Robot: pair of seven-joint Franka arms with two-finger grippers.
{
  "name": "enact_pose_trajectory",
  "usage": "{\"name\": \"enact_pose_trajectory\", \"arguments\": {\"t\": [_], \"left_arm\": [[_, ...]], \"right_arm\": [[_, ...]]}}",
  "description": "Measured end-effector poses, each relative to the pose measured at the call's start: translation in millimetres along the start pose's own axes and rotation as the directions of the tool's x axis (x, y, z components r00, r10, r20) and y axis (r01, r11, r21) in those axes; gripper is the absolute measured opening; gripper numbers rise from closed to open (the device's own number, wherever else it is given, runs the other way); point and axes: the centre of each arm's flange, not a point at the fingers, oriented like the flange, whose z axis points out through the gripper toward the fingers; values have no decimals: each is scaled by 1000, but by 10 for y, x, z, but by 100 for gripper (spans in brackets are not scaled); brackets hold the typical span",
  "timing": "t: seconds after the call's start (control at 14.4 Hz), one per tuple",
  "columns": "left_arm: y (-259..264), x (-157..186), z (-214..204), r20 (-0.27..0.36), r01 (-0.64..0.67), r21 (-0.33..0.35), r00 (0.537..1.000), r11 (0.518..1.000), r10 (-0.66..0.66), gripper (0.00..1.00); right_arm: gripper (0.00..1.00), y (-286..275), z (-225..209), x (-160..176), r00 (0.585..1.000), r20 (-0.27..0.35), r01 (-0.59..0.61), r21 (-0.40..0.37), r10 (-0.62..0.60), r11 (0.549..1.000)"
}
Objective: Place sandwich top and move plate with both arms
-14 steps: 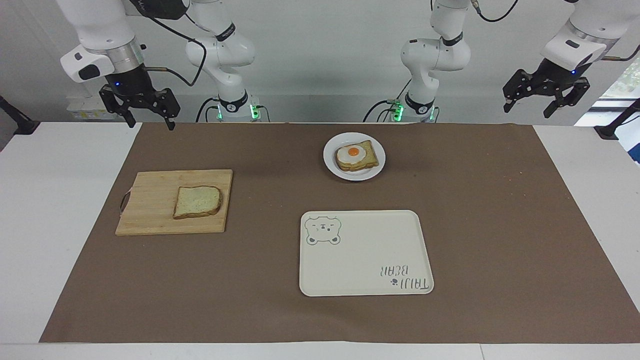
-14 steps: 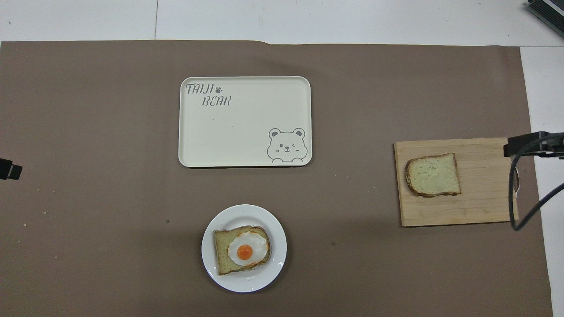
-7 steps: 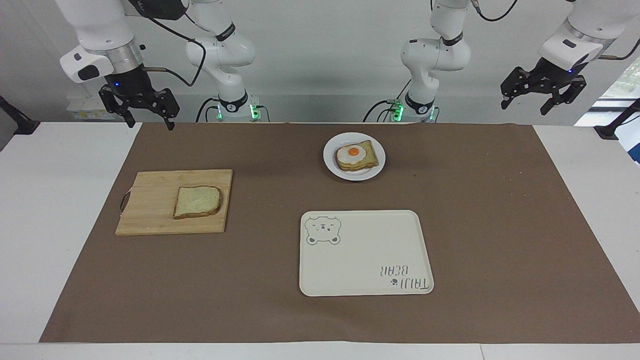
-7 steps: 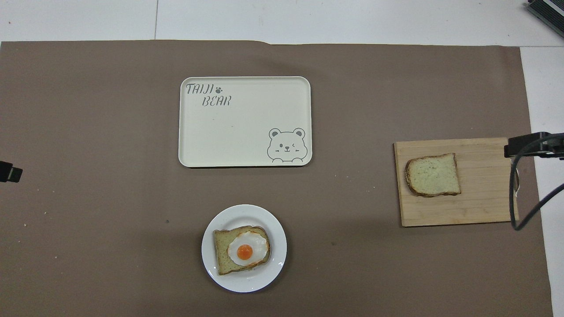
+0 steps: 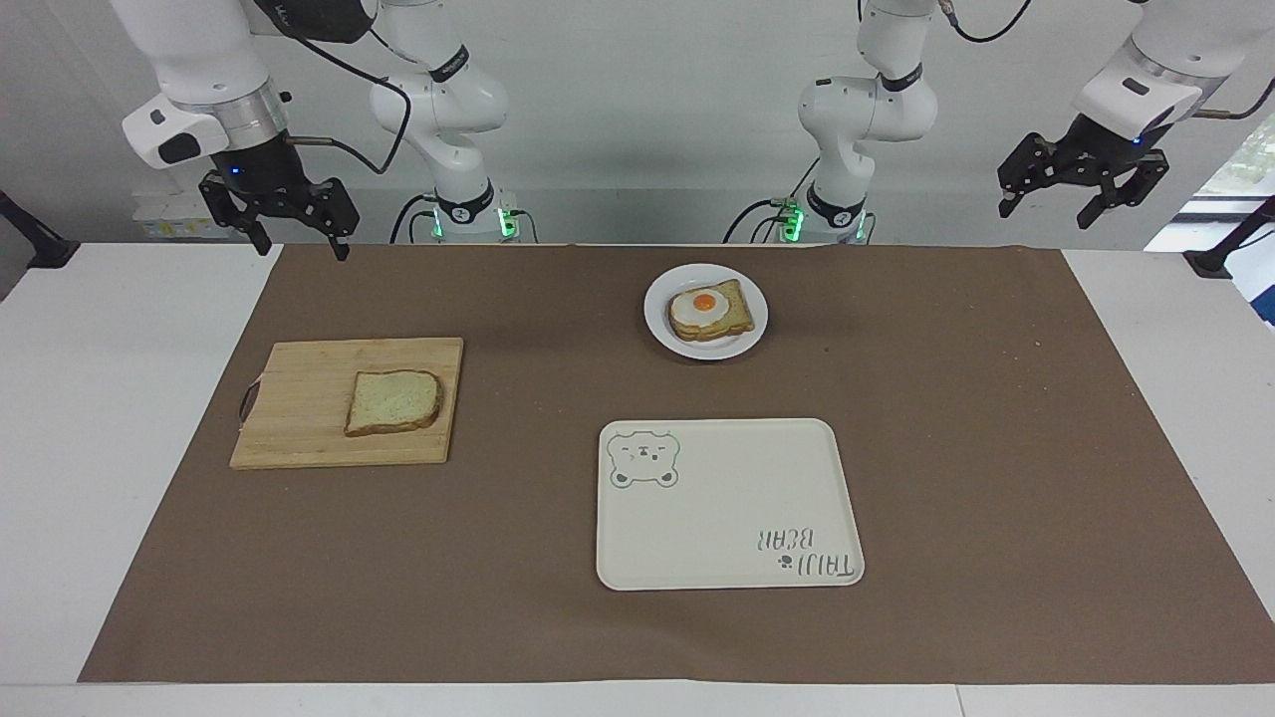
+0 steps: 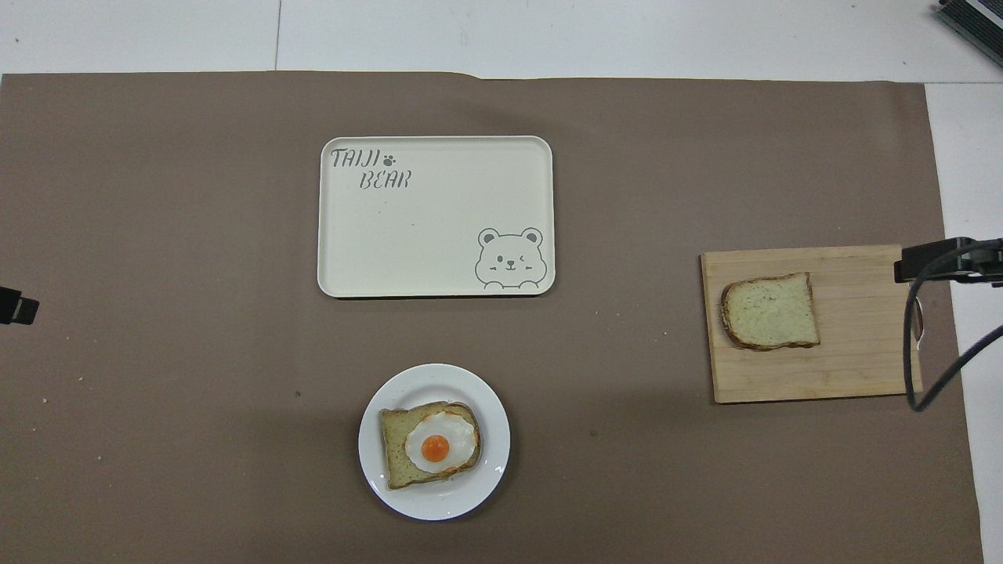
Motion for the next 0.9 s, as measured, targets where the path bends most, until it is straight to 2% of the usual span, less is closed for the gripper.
{"name": "enact_pose_trajectory", "arguments": {"t": [0.9], "left_arm": [[0, -1, 0, 0, 0, 0, 1000, 1000, 0, 100]], "right_arm": [[100, 14, 150, 12, 1000, 4, -2, 0, 2, 1000]]}}
